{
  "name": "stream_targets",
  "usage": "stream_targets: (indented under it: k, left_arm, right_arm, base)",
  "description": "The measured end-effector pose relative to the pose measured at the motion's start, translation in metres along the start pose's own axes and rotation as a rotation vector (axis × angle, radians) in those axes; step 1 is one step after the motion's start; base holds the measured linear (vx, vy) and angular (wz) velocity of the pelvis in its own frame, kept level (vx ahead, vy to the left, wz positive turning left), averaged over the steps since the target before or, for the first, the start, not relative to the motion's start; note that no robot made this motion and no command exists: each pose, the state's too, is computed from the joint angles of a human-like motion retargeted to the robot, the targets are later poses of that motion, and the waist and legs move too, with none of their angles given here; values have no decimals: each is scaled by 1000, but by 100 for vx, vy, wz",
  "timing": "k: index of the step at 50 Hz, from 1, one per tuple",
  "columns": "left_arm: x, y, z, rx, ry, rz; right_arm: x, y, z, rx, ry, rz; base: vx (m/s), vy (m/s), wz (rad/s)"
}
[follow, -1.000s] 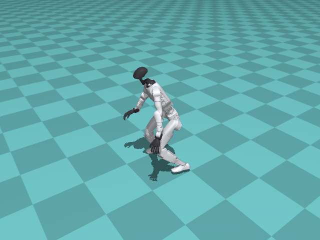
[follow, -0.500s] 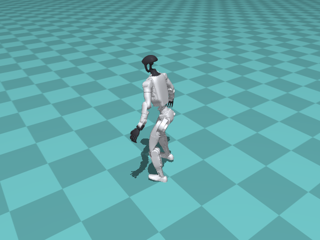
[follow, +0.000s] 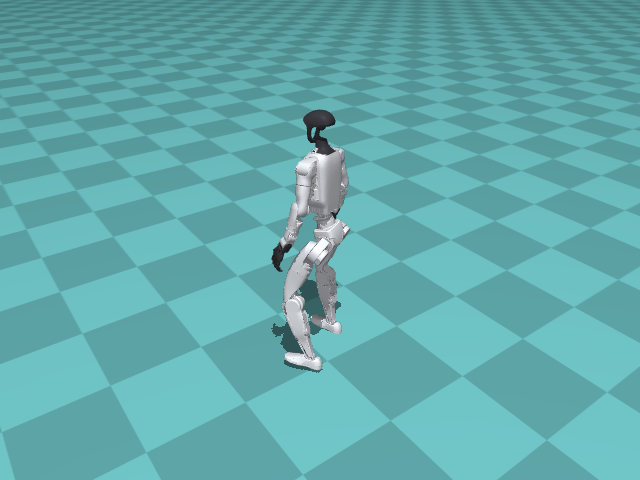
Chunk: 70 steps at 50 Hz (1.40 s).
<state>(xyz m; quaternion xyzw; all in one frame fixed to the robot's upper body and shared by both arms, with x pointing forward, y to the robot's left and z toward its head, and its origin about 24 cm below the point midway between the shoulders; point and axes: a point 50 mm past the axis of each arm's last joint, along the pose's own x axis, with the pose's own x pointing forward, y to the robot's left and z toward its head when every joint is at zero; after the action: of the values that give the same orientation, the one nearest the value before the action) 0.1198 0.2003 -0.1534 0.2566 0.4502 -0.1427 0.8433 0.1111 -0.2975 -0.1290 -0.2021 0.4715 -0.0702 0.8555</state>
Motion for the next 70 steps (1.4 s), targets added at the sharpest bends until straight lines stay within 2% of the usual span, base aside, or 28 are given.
stream_targets:
  k: [23,70]
  left_arm:
    - [-7,-19,-20,33,66,-89]
    - [-11,-41,-29,61,137,-200]
  right_arm:
    - [-9,-4,-30,105,104,5]
    - [-16,-5,-49,66,203,66]
  base:
    - [1,1,1]
    - [0,1,1]
